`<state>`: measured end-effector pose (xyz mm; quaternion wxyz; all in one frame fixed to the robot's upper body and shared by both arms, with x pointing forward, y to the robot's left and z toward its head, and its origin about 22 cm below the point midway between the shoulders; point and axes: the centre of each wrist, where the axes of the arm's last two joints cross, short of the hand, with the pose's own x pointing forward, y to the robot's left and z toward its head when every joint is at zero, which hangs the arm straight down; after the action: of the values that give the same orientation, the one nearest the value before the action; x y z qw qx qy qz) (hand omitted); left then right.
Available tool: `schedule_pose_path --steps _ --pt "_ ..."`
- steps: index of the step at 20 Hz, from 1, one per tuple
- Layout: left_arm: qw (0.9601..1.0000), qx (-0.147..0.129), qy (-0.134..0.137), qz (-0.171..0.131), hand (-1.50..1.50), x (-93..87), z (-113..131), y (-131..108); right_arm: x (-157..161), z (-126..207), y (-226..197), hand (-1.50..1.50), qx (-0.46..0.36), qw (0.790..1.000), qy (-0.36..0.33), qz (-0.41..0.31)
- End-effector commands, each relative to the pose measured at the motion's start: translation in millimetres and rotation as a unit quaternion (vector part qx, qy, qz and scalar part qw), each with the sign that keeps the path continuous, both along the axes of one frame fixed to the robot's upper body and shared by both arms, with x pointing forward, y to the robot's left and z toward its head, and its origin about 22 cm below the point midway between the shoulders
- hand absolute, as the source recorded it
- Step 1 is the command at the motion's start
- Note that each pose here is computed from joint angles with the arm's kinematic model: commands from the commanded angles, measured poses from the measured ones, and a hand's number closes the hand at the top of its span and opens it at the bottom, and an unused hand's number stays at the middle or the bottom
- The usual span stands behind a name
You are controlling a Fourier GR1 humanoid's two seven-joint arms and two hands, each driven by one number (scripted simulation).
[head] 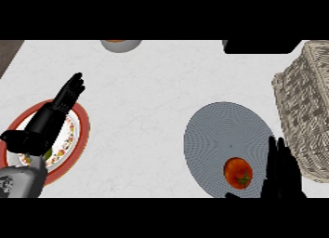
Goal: Pick the tomato from the placemat and place it in the basket
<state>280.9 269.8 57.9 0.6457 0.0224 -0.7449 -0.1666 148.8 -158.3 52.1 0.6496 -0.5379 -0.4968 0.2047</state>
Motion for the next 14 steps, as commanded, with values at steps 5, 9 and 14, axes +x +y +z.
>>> schedule_pose_path --steps 5,9,14 --pt "1.0000 -0.004 0.006 0.007 0.00 -10.7 3.7 16.7 5.2 -34.6 4.3 -1.50 -0.018 0.999 0.028 -0.010" --pt "0.9999 -0.014 0.005 -0.005 0.00 -12.9 -2.1 7.5 20.3 -14.0 -2.6 -1.50 -0.009 0.999 0.035 -0.013" --pt "1.0000 -0.002 0.004 0.003 0.00 -5.9 -2.7 -6.9 39.2 -32.0 -3.0 -1.50 -0.014 0.999 0.042 -0.026"
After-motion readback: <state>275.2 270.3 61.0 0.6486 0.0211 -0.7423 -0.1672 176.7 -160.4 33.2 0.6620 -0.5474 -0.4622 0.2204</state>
